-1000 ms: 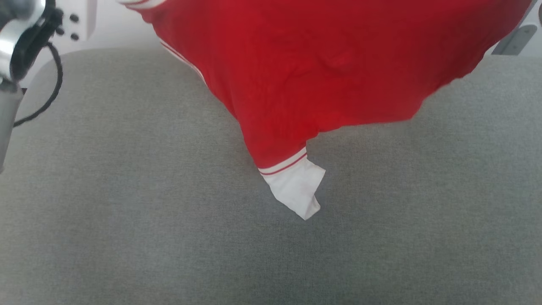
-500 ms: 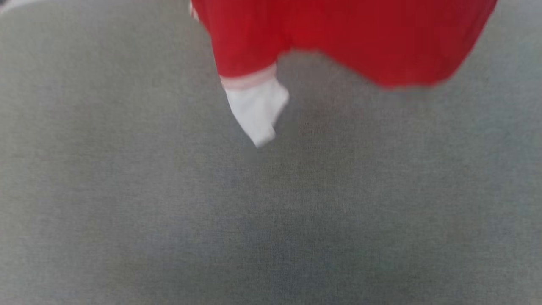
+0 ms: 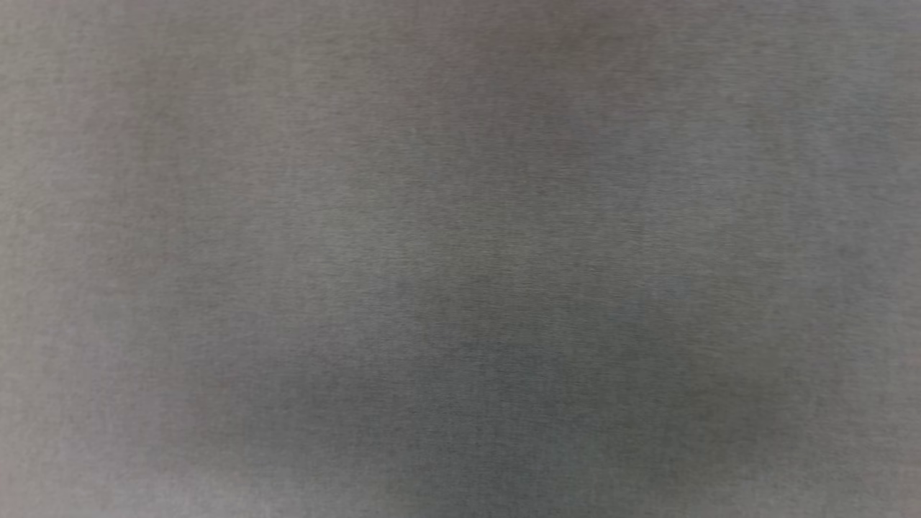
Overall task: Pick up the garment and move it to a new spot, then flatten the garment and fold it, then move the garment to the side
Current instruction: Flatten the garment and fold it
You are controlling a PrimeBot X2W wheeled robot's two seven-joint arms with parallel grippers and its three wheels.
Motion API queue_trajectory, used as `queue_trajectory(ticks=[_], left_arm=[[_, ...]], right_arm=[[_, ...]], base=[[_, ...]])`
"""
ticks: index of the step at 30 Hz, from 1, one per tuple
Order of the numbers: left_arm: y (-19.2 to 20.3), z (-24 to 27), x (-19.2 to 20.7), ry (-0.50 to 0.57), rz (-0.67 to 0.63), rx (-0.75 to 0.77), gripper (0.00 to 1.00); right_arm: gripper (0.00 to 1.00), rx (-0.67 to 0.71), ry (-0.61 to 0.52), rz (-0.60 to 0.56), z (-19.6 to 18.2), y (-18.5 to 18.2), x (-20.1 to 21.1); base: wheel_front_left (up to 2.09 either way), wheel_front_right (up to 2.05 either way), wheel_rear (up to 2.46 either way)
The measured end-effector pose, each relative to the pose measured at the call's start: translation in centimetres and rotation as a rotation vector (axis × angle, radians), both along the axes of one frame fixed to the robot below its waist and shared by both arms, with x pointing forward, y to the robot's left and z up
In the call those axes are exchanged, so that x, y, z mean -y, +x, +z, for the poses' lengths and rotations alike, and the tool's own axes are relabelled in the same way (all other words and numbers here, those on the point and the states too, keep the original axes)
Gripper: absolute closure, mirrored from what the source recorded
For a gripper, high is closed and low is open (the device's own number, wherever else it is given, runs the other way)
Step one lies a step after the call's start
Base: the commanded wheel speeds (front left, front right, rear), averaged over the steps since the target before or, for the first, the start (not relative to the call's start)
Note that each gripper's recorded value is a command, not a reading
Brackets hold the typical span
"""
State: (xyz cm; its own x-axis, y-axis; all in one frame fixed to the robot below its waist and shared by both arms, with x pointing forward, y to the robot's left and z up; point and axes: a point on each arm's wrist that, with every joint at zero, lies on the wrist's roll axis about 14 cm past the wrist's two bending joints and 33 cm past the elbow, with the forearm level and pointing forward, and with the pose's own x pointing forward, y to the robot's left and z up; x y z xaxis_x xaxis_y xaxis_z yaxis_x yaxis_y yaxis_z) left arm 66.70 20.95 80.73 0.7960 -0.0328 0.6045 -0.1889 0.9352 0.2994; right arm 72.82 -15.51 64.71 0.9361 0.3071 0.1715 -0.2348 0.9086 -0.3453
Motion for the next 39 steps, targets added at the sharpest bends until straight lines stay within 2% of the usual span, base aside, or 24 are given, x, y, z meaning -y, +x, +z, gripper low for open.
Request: queue_trajectory(ticks=[4,8,14,25,32,39], left_arm=[[0.7,-4.6,-0.8,0.014,-0.02,-0.129,1.0],[0.6,-10.7,-1.0,-0.008,-0.073,-0.326,1.0],[-2.2,-20.2,-1.8,-0.054,-0.091,-0.645,1.0],[-11.9,-31.3,-1.3,-0.178,-0.136,-1.053,1.0],[-20.0,-35.7,-0.3,-0.272,-0.144,-1.258,1.0],[-26.9,-37.4,1.0,-0.35,-0.133,-1.386,1.0]], right_arm=[[1.0,-0.102,-0.031,0.034,-5.3,-0.3,-1.8],[1.0,-0.226,-0.054,0.037,-9.5,-1.7,-2.0],[1.0,-0.413,-0.034,0.088,-14.4,-5.6,-3.1],[1.0,-0.643,-0.038,0.169,-18.7,-13.7,-2.1],[1.0,-0.782,-0.031,0.206,-21.1,-19.1,-1.0],[1.0,-0.898,-0.033,0.212,-23.4,-23.7,0.6]], base=[[0.0,0.0,0.0],[0.0,0.0,0.0],[0.0,0.0,0.0],[0.0,0.0,0.0],[0.0,0.0,0.0],[0.0,0.0,0.0]])
